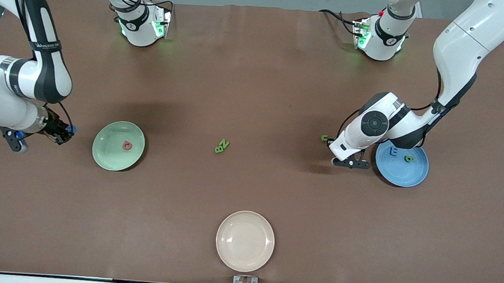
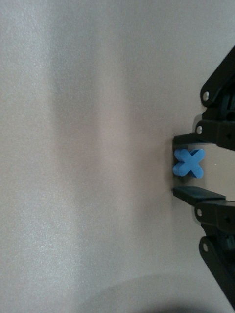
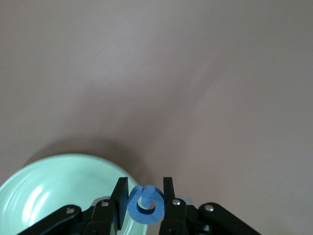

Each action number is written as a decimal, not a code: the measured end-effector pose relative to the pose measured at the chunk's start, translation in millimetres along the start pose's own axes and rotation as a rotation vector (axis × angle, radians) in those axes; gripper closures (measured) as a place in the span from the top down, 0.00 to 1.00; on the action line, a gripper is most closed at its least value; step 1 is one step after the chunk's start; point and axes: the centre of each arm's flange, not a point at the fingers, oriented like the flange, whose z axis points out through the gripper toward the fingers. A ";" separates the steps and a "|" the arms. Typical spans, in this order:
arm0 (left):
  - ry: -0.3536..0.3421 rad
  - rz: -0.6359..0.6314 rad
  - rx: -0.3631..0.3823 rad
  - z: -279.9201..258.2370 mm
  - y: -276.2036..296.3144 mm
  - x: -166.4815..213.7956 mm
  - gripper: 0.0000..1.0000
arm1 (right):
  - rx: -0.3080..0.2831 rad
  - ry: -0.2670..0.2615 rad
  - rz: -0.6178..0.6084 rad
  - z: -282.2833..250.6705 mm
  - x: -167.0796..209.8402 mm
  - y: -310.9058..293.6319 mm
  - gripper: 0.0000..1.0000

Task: Sort upper and lower case letters into plates
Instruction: 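Release the blue G into the green plate while the left gripper carries x, then release the x into the blue plate while the right gripper reaches B, then grasp the green B with the right gripper while the left gripper grasps p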

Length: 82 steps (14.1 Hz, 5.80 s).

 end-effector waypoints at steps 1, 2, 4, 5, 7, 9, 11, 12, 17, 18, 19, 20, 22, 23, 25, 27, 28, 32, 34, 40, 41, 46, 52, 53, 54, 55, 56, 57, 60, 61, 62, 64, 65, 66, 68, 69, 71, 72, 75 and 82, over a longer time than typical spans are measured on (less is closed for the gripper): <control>0.000 -0.007 0.000 0.1 0.0 -0.1 0.38 | 0.010 -0.016 0.008 1.5 -12.7 -12.1 0.33; 0.000 -0.026 0.000 0.1 0.1 -0.1 0.38 | 0.015 -0.027 0.024 4.8 -22.9 -22.0 0.33; -0.001 -0.053 0.000 0.2 0.5 -0.4 0.32 | 0.037 -0.027 0.051 21.7 -37.1 -36.2 0.33; -0.001 -0.058 0.000 0.2 0.7 -0.5 0.28 | 0.053 -0.017 0.061 34.6 -43.5 -40.2 0.33; 0.000 -0.063 0.000 0.0 0.8 -0.4 0.25 | 0.063 -0.006 0.068 60.8 -55.9 -42.9 0.33; 0.002 -0.079 0.000 -0.9 0.4 0.3 0.25 | 0.054 -0.009 0.065 74.4 -62.3 -44.2 0.33; 0.015 -0.100 0.003 -6.5 -1.7 3.6 0.25 | 0.046 -0.014 0.064 81.4 -65.9 -45.9 0.33; 0.024 -0.107 0.009 -12.1 -4.6 6.2 0.25 | 0.046 -0.013 0.065 83.2 -67.5 -47.2 0.33; 0.055 -0.152 0.080 -56.9 -36.0 20.7 0.25 | 0.041 -0.018 0.070 87.4 -71.0 -49.4 0.37; 0.055 -0.146 0.079 -65.2 -48.3 23.2 0.25 | 0.041 -0.019 0.070 87.6 -71.2 -49.4 0.42; 0.055 -0.137 0.074 -71.3 -65.3 26.2 0.25 | 0.039 -0.021 0.070 87.8 -71.4 -49.2 0.53; 0.053 -0.127 0.068 -74.5 -86.1 29.3 0.25 | 0.032 -0.025 0.070 88.2 -71.9 -48.8 0.62; 0.042 -0.109 0.062 -73.2 -127.8 32.6 0.25 | 0.011 -0.041 0.067 83.8 -73.4 -49.3 0.81; 0.035 -0.102 0.058 -70.9 -144.3 32.6 0.25 | 0.002 -0.049 0.058 75.9 -76.5 -52.7 0.90; 0.021 -0.088 0.049 -65.7 -167.3 32.1 0.25 | -0.002 -0.067 0.055 47.0 -93.4 -70.6 1.00; 0.018 -0.060 0.060 -58.4 -182.6 32.0 0.25 | 0.020 -0.068 0.088 8.7 -129.4 -104.7 1.00; 0.018 -0.051 0.072 -52.6 -190.1 32.0 0.25 | 0.044 -0.060 0.109 -9.2 -154.6 -125.3 1.00; 0.024 -0.048 0.072 -36.2 -209.3 37.0 0.25 | 0.118 -0.024 0.149 -45.3 -272.3 -201.0 1.00; 0.030 -0.044 0.076 -33.3 -214.6 41.1 0.25 | 0.135 -0.017 0.180 -36.3 -313.3 -236.0 1.00; 0.029 -0.047 0.086 -23.0 -230.0 46.1 0.25 | 0.138 -0.006 0.232 29.1 -385.4 -296.4 1.00; 0.028 -0.042 0.088 -22.0 -233.1 46.5 0.25 | 0.137 -0.006 0.230 31.0 -387.0 -297.2 1.00; 0.028 -0.033 0.082 -19.6 -239.8 50.0 0.25 | 0.124 0.007 0.218 45.5 -390.5 -298.4 0.87; 0.035 -0.036 0.075 -16.4 -245.1 52.1 0.26 | 0.110 0.023 0.203 65.4 -393.0 -299.9 0.66; 0.036 -0.036 0.074 -16.7 -245.1 52.4 0.30 | 0.110 0.033 0.194 65.7 -392.6 -299.9 0.66; 0.037 -0.037 0.074 -17.1 -245.2 52.8 0.41 | 0.110 0.045 0.185 65.8 -392.2 -299.8 0.66; 0.039 -0.036 0.074 -18.0 -244.8 53.3 0.50 | 0.109 0.054 0.178 66.0 -391.9 -299.7 0.65; 0.042 -0.033 0.073 -19.5 -242.9 54.0 0.59 | 0.109 0.057 0.172 66.3 -391.8 -299.7 0.65; 0.043 -0.026 0.072 -22.4 -238.0 54.6 0.70 | 0.108 0.060 0.164 66.7 -391.7 -299.6 0.65; 0.039 -0.023 0.072 -41.0 -203.9 55.6 0.98 | 0.102 0.065 0.148 69.8 -391.3 -299.4 0.61; 0.044 -0.041 0.068 -49.4 -188.2 55.6 1.00 | 0.099 0.067 0.145 72.0 -391.5 -299.3 0.62; 0.052 -0.064 0.062 -57.5 -171.2 54.9 1.00 | 0.094 0.070 0.141 75.1 -392.2 -299.2 0.61; 0.063 -0.123 0.046 -68.2 -132.2 48.3 1.00 | 0.092 0.078 0.132 78.8 -394.2 -299.4 0.60; 0.064 -0.151 0.040 -69.6 -109.3 42.3 1.00 | 0.092 0.081 0.129 78.7 -394.6 -299.5 0.60; 0.063 -0.173 0.039 -68.9 -86.8 36.3 1.00 | 0.092 0.082 0.128 78.7 -394.7 -299.5 0.60; 0.062 -0.192 0.042 -65.9 -42.9 25.2 1.00 | 0.092 0.082 0.128 78.7 -394.8 -299.5 0.60; 0.064 -0.190 0.044 -65.3 -20.4 19.5 1.00 | 0.092 0.083 0.128 78.6 -394.8 -299.5 0.60; 0.072 -0.184 0.042 -64.1 17.8 8.5 1.00 | 0.095 0.083 0.128 78.1 -394.9 -299.9 0.57; 0.079 -0.186 0.032 -62.8 33.2 4.5 1.00 | 0.095 0.083 0.128 78.1 -394.9 -299.9 0.56; 0.099 -0.202 -0.011 -52.8 50.7 3.0 1.00 | 0.105 0.083 0.127 75.3 -395.0 -301.5 0.26; 0.042 -0.198 -0.033 -16.7 60.1 -11.5 1.00 | 0.071 0.088 0.122 75.3 -392.1 -298.8 0.25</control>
